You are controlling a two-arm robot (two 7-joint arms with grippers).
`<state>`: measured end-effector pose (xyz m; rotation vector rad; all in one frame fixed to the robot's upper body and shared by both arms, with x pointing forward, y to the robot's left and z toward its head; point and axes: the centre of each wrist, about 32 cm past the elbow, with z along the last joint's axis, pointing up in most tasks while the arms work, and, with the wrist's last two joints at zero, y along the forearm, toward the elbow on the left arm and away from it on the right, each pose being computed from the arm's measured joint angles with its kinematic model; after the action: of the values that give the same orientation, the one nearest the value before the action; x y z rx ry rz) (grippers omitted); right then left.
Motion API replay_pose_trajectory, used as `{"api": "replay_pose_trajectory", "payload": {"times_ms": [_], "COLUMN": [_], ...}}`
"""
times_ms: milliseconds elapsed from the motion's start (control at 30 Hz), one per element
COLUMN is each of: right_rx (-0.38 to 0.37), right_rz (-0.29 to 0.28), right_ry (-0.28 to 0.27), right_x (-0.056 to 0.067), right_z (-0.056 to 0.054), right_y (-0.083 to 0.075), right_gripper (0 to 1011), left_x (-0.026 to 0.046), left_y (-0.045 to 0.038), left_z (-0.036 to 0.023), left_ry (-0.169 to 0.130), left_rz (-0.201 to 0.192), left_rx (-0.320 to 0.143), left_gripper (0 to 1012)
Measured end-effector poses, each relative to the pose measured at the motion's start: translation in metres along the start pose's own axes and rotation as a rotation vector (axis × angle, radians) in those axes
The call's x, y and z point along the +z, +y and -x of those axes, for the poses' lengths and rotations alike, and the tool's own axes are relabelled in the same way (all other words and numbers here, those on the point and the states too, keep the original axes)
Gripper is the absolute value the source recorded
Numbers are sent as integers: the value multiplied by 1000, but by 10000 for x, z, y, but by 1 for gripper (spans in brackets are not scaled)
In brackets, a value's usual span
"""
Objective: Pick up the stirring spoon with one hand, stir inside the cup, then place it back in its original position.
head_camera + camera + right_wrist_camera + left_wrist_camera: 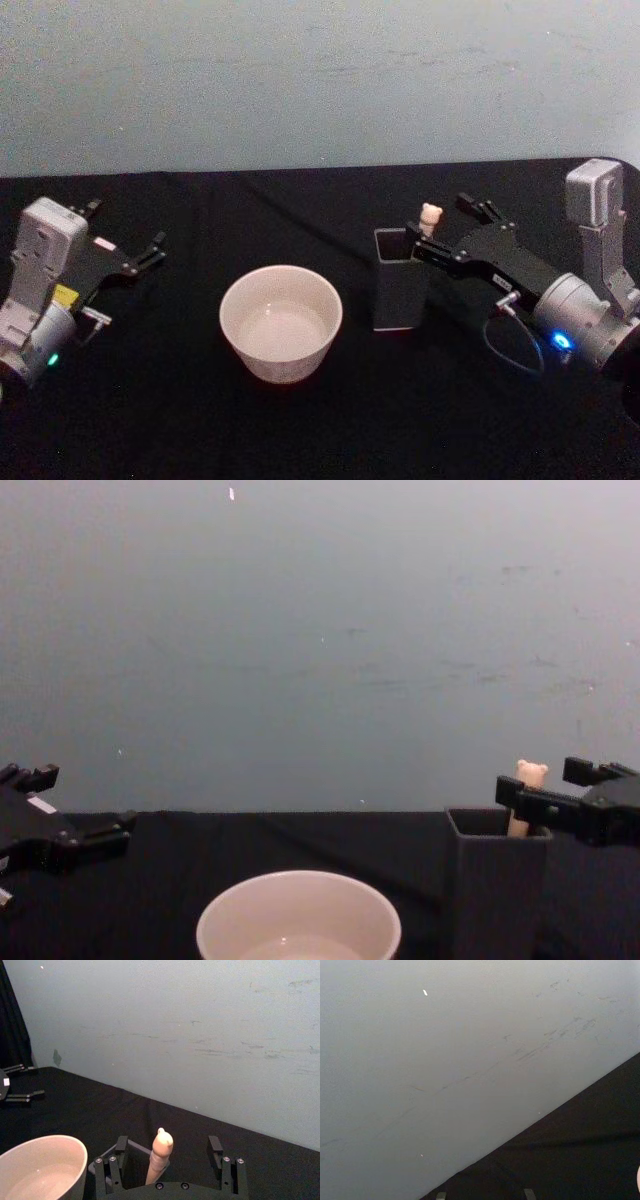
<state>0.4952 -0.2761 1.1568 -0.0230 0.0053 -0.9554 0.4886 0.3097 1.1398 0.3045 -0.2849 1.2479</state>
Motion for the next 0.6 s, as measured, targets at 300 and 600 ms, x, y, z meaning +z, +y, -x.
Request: {"api": "replay_pose_trajectory", "payload": {"times_ms": [300,600], "right_rx": [4,24], "right_rz": [0,8], "right_ry": [35,57], "right_x": [5,10], "right_z": [-36,-57], "right_y": [40,26], "right_gripper": [1003,1003], "left_x": [0,0], "left_y": [0,0], "left_z": [0,0], "left_ry": [0,0], "left_rz": [0,0], "left_rx": [0,0], "left_gripper": [1001,1001]}}
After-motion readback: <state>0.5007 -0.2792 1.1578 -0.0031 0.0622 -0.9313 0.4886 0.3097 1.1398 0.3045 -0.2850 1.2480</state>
